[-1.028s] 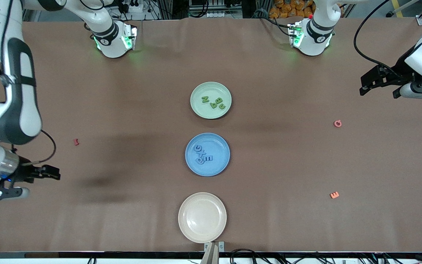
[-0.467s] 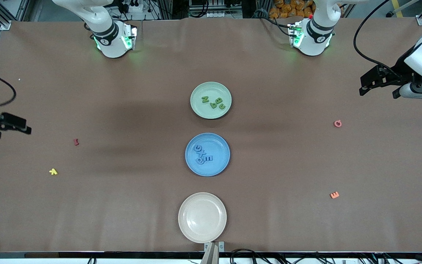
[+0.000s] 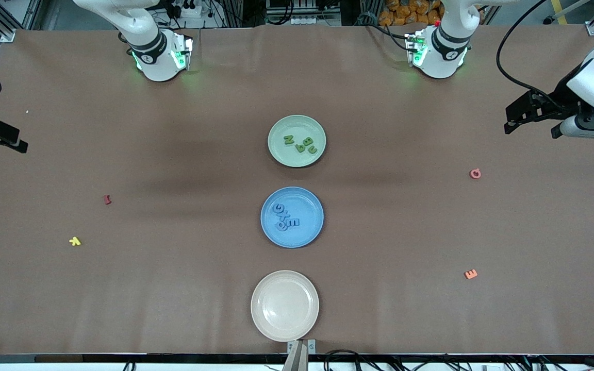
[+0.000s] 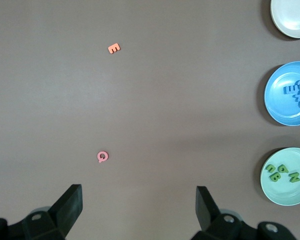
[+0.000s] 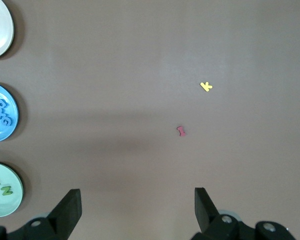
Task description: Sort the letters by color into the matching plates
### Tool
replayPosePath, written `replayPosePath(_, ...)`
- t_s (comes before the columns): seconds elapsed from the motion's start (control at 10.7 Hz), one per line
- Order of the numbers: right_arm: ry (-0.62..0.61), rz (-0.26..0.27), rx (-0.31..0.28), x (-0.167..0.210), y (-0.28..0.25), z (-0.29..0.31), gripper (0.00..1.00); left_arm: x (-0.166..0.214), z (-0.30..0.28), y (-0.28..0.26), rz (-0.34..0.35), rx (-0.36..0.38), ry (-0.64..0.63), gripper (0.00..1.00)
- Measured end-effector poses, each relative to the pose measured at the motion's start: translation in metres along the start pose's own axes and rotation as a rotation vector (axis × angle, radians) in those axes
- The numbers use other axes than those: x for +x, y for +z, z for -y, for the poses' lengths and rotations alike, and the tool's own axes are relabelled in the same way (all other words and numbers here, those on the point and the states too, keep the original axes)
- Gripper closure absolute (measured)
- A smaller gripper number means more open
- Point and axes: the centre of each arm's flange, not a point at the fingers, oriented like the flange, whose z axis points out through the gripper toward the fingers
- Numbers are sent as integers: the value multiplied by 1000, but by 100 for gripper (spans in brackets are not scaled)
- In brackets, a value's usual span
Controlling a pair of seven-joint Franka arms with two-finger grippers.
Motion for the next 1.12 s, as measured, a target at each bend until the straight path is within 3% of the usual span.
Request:
replayPosePath(0.19, 29, 0, -63, -9, -6, 15, 0, 0, -3, 0, -1, 0, 6, 0)
replayPosePath(0.37, 45, 5, -98, -1, 20, 26, 0, -1, -13, -1, -1, 0, 24, 0)
replayPosePath(1.12, 58, 11, -107, 2, 36, 41, 0, -4, -13, 1, 21, 1, 24, 0)
